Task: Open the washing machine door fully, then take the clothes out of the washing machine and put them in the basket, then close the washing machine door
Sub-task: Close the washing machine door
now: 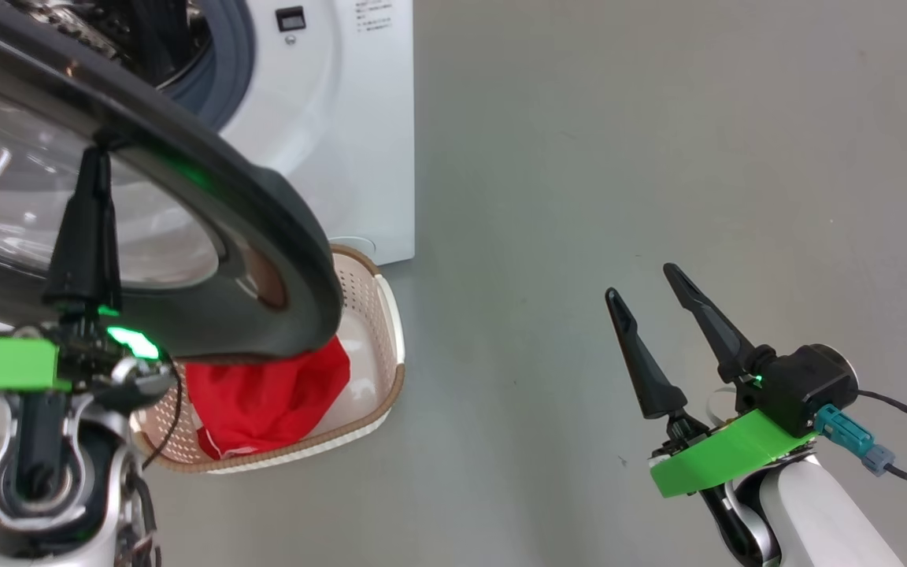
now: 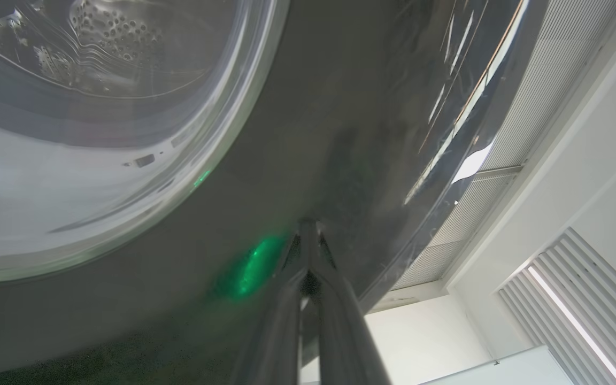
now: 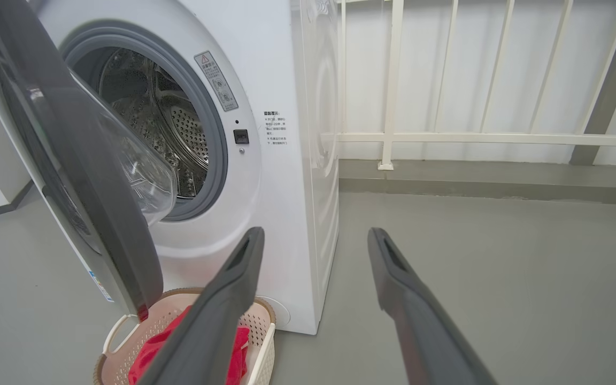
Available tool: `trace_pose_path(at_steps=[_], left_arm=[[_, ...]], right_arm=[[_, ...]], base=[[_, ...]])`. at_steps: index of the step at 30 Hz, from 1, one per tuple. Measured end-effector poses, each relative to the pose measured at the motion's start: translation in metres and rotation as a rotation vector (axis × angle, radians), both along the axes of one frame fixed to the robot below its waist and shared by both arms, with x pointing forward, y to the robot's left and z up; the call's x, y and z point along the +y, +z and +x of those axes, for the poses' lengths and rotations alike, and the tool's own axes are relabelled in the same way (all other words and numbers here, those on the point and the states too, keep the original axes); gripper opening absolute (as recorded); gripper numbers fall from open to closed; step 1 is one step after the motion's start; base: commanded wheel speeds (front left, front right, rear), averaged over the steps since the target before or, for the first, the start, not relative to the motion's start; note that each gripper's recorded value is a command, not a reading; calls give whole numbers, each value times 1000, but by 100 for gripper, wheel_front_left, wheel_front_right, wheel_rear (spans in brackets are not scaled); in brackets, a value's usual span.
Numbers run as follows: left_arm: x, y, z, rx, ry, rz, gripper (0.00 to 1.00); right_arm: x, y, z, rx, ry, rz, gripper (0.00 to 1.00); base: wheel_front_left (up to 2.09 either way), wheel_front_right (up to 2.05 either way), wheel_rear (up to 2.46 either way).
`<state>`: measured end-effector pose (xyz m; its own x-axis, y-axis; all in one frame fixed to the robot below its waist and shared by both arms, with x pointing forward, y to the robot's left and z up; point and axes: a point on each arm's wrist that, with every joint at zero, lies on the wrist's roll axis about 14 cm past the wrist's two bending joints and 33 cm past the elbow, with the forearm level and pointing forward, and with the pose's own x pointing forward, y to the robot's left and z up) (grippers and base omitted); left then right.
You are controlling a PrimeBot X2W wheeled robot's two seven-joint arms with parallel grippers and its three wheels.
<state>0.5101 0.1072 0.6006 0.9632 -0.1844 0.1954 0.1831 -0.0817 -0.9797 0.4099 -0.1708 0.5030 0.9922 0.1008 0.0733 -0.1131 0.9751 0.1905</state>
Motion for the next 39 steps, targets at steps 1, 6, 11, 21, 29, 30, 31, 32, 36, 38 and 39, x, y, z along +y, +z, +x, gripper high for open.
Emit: trace_pose_path(at_steps=[1, 6, 11, 21, 29, 30, 31, 32, 36, 38, 39], left_arm=[[-1, 0, 3, 1, 3, 2, 0], [-8, -1, 18, 3, 8, 17, 0], [-11, -1, 31, -1, 16, 21, 0], [-14, 3, 58, -6, 33, 19, 0], [-20, 3, 80, -13, 35, 8, 0], [-20, 2, 83, -12, 34, 11, 0], [-21, 0, 86, -8, 34, 14, 0], [-21, -1, 88, -7, 34, 17, 0], [-24, -6, 94, 0, 24, 17, 0], [-26, -8, 95, 6, 20, 17, 0], [-26, -9, 95, 6, 16, 18, 0]], right_arm=[[-1, -1, 0, 3, -2, 0, 100], [-4, -3, 2, 7, -11, -2, 100], [-8, -3, 4, 9, -21, -6, 100], [-15, -6, 7, 16, -40, -8, 100], [-18, -10, 10, 28, -48, -17, 100], [-19, -10, 10, 29, -49, -18, 100], [-19, -11, 11, 32, -50, -19, 100], [-20, -12, 11, 35, -52, -19, 100], [-22, -15, 10, 42, -58, -22, 100], [-23, -15, 10, 43, -60, -23, 100], [-23, -15, 10, 43, -60, -23, 100]], base=[[0, 0, 0], [0, 0, 0], [0, 0, 0], [0, 0, 0], [0, 0, 0], [0, 0, 0], [0, 0, 0], [0, 0, 0], [0, 0, 0], [0, 0, 0], [0, 0, 0]])
